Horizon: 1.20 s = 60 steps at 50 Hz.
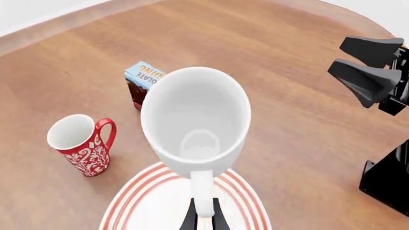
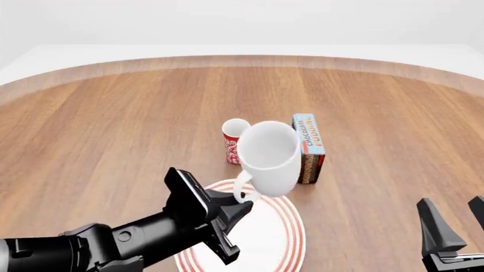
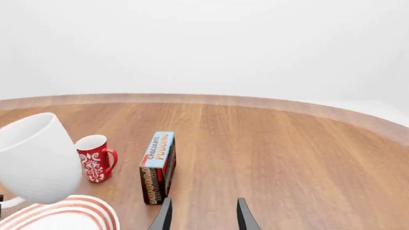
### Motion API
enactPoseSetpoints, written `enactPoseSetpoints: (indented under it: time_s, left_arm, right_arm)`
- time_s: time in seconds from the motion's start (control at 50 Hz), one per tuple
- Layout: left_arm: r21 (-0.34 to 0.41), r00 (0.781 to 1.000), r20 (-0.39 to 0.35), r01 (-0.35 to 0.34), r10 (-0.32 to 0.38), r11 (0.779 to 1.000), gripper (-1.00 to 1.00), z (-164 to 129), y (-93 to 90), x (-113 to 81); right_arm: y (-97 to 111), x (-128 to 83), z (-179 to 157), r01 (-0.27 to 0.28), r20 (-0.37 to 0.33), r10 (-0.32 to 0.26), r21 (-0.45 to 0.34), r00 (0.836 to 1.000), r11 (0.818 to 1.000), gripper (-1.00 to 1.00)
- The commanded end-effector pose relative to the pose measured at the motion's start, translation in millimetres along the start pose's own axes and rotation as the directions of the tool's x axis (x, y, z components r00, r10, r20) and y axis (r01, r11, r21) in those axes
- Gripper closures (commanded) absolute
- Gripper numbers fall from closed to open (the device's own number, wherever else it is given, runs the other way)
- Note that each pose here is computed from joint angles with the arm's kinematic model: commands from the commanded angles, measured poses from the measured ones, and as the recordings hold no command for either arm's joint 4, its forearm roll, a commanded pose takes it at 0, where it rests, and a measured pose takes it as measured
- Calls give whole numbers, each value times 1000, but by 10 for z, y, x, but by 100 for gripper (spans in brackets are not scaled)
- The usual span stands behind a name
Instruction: Pick up the white mug and put it on the plate, and put the chocolate pudding to the right of the plate.
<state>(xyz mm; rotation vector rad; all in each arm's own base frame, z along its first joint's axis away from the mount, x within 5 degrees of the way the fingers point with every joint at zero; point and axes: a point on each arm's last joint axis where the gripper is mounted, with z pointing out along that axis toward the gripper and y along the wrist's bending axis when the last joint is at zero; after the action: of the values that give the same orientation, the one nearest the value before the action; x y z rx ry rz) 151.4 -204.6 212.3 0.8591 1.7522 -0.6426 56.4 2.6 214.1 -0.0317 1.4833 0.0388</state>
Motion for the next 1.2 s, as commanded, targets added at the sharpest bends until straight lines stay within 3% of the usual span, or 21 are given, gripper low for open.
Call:
enactPoseSetpoints:
  time_s: [0.02,0.62,1.2]
  left_arm:
    - [-38,1000,-4,11,-11,999,100,-155,98,103]
    - [-90,995,-83,45,-53,995,100,-320,203,409]
    - [-103,988,-133,62,-75,993,100,-408,215,548]
  right_arm:
    - [0,0,0,0,0,0,0,1000,1000,-100]
    - [1,-2,1,0,1,0,-2,1000,1000,-100]
    - [1,-1,1,1,-1,-1,-1,1000,1000,-100]
